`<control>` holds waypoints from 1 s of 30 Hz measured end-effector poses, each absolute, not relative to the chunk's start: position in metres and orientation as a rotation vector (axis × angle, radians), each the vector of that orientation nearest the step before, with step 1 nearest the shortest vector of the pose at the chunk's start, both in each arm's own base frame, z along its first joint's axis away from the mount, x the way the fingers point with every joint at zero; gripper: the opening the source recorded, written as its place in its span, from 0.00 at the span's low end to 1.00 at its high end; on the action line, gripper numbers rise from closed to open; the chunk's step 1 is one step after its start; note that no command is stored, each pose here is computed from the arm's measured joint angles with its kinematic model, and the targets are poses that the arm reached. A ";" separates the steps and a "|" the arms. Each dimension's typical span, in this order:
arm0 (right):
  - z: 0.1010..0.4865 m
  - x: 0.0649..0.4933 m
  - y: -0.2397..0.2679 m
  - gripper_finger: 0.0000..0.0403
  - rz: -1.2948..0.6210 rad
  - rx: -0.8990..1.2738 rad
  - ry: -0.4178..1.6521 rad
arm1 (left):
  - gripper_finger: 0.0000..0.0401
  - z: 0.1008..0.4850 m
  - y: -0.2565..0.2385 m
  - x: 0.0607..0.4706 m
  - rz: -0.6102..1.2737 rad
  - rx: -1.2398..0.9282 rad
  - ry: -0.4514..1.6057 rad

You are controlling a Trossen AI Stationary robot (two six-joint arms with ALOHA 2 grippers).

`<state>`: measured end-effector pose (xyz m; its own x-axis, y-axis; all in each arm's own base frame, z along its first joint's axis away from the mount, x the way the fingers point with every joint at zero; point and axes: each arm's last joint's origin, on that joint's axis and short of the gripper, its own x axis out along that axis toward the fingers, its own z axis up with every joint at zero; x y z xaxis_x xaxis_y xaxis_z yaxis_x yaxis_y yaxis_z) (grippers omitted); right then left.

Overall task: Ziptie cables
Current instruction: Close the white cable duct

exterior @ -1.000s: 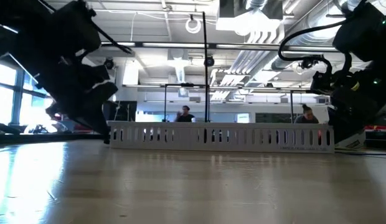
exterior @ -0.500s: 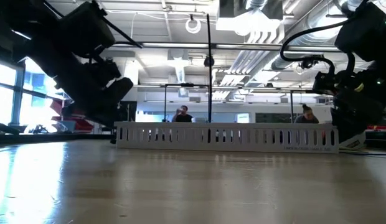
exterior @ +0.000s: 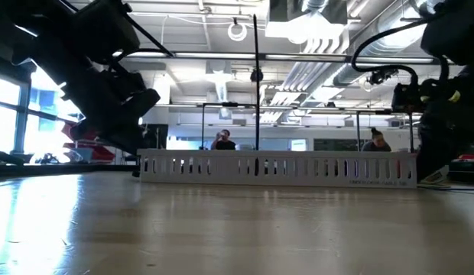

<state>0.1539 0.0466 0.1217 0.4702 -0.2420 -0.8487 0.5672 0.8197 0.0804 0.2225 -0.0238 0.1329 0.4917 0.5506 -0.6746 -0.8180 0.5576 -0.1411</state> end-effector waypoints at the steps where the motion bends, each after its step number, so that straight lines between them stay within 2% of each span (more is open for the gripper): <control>1: 0.120 0.153 0.048 0.00 -0.505 0.388 0.965 | 0.00 0.132 -0.024 0.223 0.872 -0.486 0.612; 16: 0.109 0.149 0.051 0.00 -0.534 0.366 0.914 | 0.00 0.116 -0.032 0.233 0.898 -0.476 0.543; 23: 0.128 0.144 0.054 0.00 -0.580 0.343 0.948 | 0.00 0.117 -0.037 0.233 0.863 -0.500 0.559; 30: 0.124 0.138 0.065 0.00 -0.588 0.385 0.904 | 0.00 0.116 -0.043 0.233 0.858 -0.506 0.535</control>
<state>0.1376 0.0655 0.1244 0.4797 -0.3114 -0.8203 0.6233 0.7790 0.0687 0.2327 -0.0425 0.1161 0.5415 0.5647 -0.6228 -0.8078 0.5546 -0.1994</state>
